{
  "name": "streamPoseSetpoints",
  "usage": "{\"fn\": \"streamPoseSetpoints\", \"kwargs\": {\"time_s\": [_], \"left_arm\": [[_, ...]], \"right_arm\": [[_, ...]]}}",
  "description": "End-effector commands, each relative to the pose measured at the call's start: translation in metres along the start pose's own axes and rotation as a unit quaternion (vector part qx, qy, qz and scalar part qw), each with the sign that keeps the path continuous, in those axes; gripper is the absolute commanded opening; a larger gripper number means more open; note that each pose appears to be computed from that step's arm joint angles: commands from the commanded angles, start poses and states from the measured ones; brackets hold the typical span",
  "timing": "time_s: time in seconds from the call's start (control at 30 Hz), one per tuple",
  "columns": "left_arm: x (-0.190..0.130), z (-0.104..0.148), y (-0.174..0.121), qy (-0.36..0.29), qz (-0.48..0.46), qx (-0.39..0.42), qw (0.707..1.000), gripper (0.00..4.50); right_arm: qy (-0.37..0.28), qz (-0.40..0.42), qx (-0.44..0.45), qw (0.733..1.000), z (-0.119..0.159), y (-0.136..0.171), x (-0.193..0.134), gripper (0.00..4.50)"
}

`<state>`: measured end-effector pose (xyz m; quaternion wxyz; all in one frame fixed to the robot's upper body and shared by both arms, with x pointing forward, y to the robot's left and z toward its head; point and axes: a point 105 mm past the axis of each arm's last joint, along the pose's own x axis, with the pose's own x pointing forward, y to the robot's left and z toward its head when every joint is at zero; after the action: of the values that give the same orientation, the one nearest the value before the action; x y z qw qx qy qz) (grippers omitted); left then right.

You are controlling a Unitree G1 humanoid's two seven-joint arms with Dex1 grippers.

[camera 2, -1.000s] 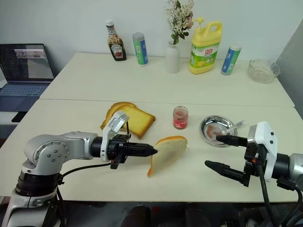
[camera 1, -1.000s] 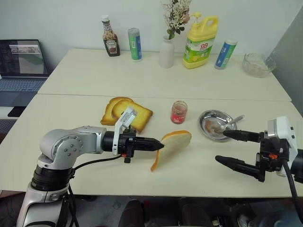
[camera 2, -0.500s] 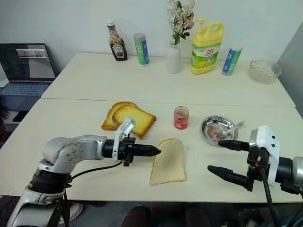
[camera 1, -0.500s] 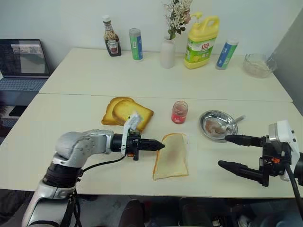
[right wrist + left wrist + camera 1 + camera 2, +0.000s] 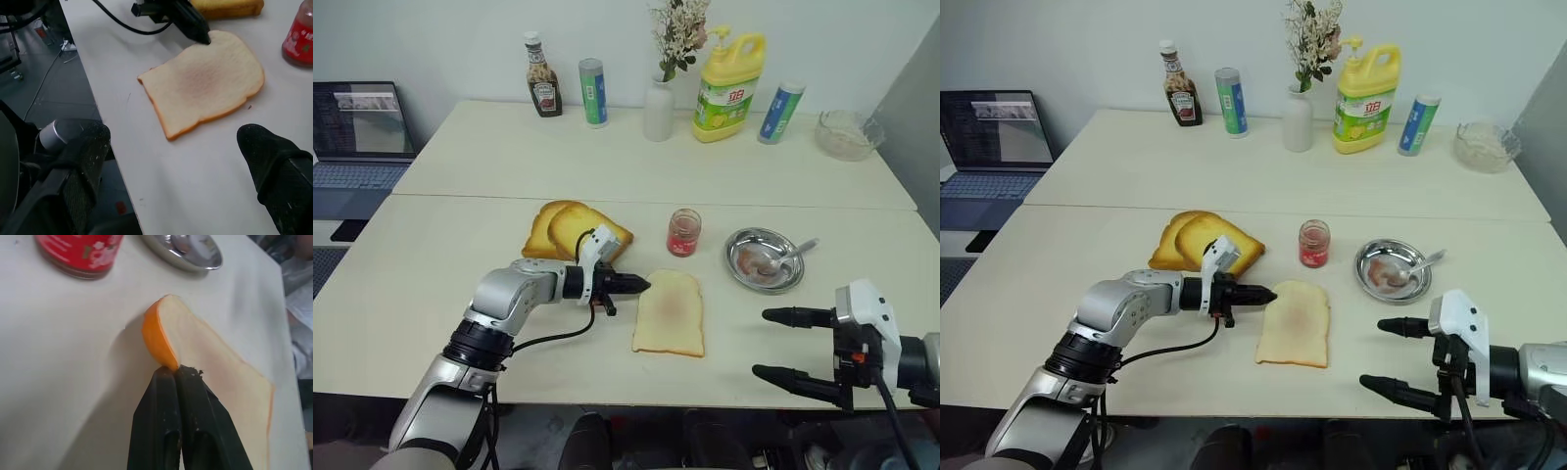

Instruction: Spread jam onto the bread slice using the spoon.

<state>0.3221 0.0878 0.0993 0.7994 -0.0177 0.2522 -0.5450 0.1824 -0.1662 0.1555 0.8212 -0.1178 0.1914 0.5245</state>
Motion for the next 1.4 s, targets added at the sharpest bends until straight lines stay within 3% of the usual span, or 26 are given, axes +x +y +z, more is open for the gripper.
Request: {"fn": "streamPoseSetpoints", "kwargs": {"time_s": [0.03, 0.4, 0.5, 0.83, 1.0, 1.23, 1.33, 1.4], "left_arm": [[-0.003, 0.014, 0.005, -0.019, 0.022, 0.028, 0.999, 0.02], [-0.004, 0.011, 0.014, -0.007, 0.052, 0.061, 0.997, 0.02], [-0.006, 0.013, 0.015, -0.006, 0.061, 0.076, 0.995, 0.63], [-0.024, 0.027, 0.011, -0.02, 0.085, 0.157, 0.984, 3.85], [-0.041, 0.034, 0.009, -0.006, 0.1, 0.221, 0.97, 3.85], [-0.062, 0.043, 0.004, -0.006, 0.113, 0.246, 0.963, 3.85], [-0.079, 0.048, 0.009, 0.009, 0.142, 0.29, 0.946, 4.39], [-0.092, 0.061, 0.009, -0.002, 0.153, 0.311, 0.938, 4.48]], "right_arm": [[-0.001, 0.006, -0.023, 1.0, 0.002, 0.003, 0.0, 4.5], [-0.001, 0.009, -0.028, 1.0, -0.001, 0.001, 0.0, 4.5], [-0.002, 0.008, -0.028, 1.0, -0.001, 0.001, 0.001, 4.5], [-0.003, -0.001, -0.037, 0.999, -0.001, -0.003, 0.0, 4.5], [-0.002, -0.006, -0.044, 0.999, -0.001, -0.005, -0.002, 4.5], [0.0, -0.013, -0.047, 0.999, -0.001, -0.008, -0.005, 4.5], [-0.007, -0.026, -0.046, 0.999, 0.0, -0.01, -0.007, 4.5], [-0.02, -0.055, -0.039, 0.998, 0.002, -0.016, -0.012, 4.5]]}}
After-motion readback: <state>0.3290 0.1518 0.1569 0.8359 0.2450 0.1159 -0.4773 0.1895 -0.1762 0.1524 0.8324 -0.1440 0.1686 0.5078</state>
